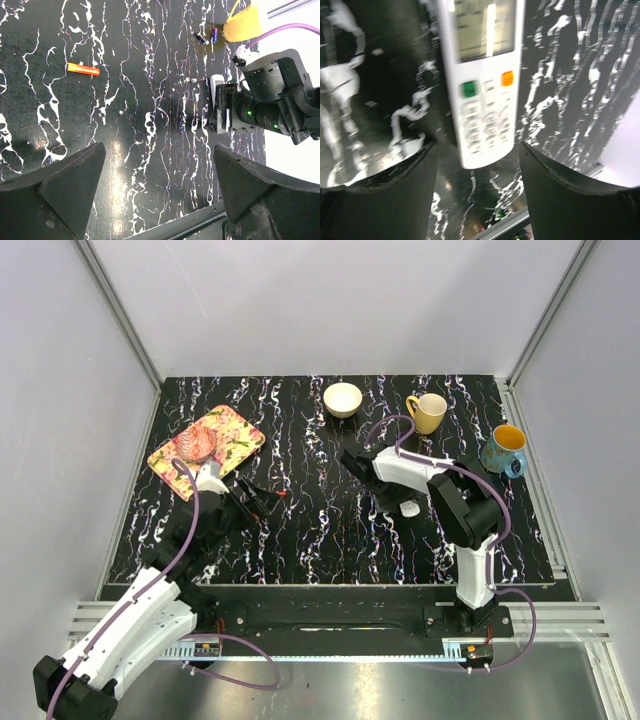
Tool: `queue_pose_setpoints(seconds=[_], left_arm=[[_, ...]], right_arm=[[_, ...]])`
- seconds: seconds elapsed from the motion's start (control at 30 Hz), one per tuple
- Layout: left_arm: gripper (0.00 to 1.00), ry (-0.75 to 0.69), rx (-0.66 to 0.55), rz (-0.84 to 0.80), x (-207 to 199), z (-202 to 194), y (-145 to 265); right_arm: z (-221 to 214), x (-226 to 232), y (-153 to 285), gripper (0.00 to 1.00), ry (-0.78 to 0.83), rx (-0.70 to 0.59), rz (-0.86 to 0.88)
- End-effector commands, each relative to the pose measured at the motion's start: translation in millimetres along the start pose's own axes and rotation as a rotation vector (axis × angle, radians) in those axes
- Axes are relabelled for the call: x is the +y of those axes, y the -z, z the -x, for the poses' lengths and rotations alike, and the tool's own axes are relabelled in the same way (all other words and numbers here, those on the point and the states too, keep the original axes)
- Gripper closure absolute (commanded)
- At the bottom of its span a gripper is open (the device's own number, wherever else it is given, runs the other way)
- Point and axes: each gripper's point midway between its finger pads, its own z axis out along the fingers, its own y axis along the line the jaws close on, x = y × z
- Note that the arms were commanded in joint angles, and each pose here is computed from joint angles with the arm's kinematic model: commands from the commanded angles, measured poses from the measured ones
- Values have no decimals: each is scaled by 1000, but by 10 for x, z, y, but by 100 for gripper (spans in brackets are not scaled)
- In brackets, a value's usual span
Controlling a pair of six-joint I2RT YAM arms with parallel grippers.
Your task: Load the batteries into the remote control
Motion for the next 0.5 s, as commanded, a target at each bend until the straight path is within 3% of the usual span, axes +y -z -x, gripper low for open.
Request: queue_pose_setpoints(seconds=[0.0, 0.17, 0.27, 0.37, 0.4, 0.47], left_arm=[[5, -12, -20, -54, -122, 55, -2], [2, -21, -14, -27, -84, 53, -29], [1, -28, -13, 20, -15, 71, -66], [1, -43, 10, 87, 73, 57, -132], [1, -51, 21, 110, 94, 56, -136], [1, -61, 45, 160, 160, 36, -187]], right_arm=[[92, 342, 422, 28, -61, -61, 212], [117, 308, 909, 24, -118, -113, 366], [160, 55, 1289, 20, -198, -225, 449], [208, -271, 1638, 19, -314, -402, 528], [298, -474, 1906, 18, -397, -536, 591], [309, -613, 1919, 12, -475, -660, 602]])
